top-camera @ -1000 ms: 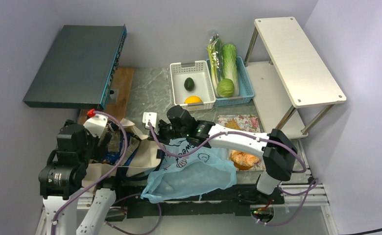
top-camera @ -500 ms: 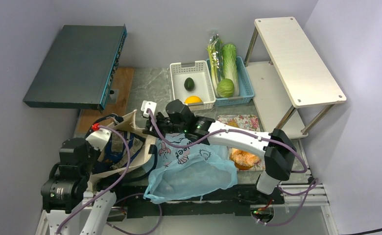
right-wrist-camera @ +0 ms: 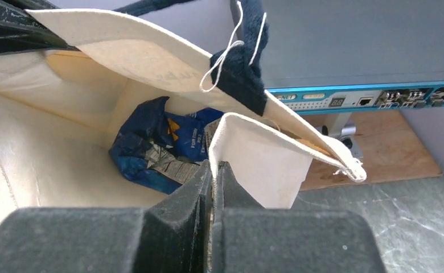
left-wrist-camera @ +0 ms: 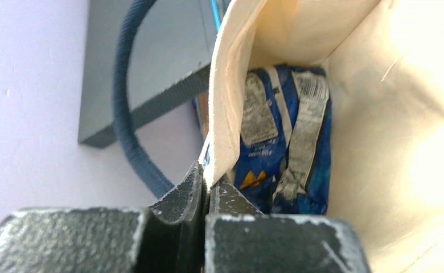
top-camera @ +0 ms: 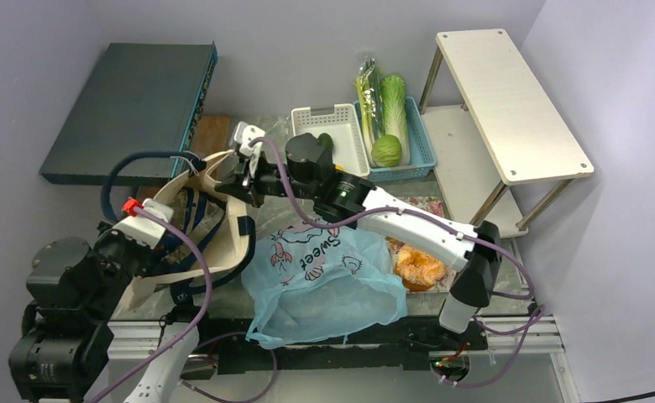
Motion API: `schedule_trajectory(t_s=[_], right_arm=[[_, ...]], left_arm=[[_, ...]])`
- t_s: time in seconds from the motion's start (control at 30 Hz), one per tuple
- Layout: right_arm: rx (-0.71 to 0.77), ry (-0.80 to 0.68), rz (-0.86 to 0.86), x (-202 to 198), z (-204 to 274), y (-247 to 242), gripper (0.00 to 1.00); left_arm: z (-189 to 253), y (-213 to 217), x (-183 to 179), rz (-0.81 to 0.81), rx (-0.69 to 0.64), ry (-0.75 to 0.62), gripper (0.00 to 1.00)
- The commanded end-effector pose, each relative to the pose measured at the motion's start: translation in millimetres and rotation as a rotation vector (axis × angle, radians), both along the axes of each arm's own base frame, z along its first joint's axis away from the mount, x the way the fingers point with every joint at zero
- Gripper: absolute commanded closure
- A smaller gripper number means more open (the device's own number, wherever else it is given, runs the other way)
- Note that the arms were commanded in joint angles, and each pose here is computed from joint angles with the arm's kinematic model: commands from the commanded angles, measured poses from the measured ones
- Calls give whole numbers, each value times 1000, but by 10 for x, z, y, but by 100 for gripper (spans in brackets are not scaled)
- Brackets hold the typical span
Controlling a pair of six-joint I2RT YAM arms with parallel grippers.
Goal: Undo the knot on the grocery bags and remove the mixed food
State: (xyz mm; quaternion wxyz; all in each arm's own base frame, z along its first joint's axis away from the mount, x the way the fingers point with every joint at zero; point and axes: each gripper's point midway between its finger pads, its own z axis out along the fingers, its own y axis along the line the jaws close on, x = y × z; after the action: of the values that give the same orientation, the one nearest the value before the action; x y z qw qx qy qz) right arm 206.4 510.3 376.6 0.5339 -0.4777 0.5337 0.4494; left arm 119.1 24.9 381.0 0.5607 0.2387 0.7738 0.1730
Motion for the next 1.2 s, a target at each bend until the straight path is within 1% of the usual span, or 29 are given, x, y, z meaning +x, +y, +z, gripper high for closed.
schedule_trajectory(t_s=[0.0,0.17,0.23,0.3,0.4,0.47,0.53,0.6,0.7,0.77,0.8,0.87,0.93,1.0,1.07,1.13,1.17], right_arm=[[151,-41,29,-286,779,-344,100],[103,-62,19,-546,748,-878,100],[105,-93,-11,-611,837,-1119,100],[91,-121,-49,-642,892,-1345,100],[25,-144,-97,-714,843,-1712,100],[-28,-126,-141,-766,763,-1997,100],[-100,-99,-174,-825,619,-2265,100],[-169,-74,-194,-873,450,-2509,100],[-228,-5,-247,-869,196,-2774,100],[-243,68,-237,-901,1,-2816,100],[-247,97,-221,-915,-111,-2793,100],[-260,146,-224,-875,-365,-2730,100],[-280,172,-283,-717,-632,-2669,100],[-312,202,-302,-617,-872,-2582,100],[-324,252,-255,-627,-1015,-2438,100],[-313,241,-220,-585,-1048,-2298,100],[-299,204,-237,-488,-1018,-2251,100]], left_arm=[[818,-604,44,-325,-107,-269,100],[905,-952,-14,-511,-186,-287,100],[958,-1110,-42,-592,-247,-286,100],[961,-1311,-78,-699,-329,-249,100],[814,-1635,-83,-873,-508,-109,100],[707,-1803,-33,-964,-641,9,100],[653,-1905,87,-999,-765,111,100],[594,-2020,228,-1025,-800,181,100],[418,-2224,351,-1079,-740,231,100],[176,-2288,495,-1037,-742,306,100],[23,-2311,567,-1021,-722,342,100],[-294,-2355,645,-992,-648,418,100],[-517,-2339,715,-953,-561,456,100],[-717,-2217,875,-854,-478,465,100],[-866,-2023,1026,-750,-370,465,100],[-861,-1832,1160,-672,-310,424,100],[-812,-1742,1230,-638,-302,390,100]])
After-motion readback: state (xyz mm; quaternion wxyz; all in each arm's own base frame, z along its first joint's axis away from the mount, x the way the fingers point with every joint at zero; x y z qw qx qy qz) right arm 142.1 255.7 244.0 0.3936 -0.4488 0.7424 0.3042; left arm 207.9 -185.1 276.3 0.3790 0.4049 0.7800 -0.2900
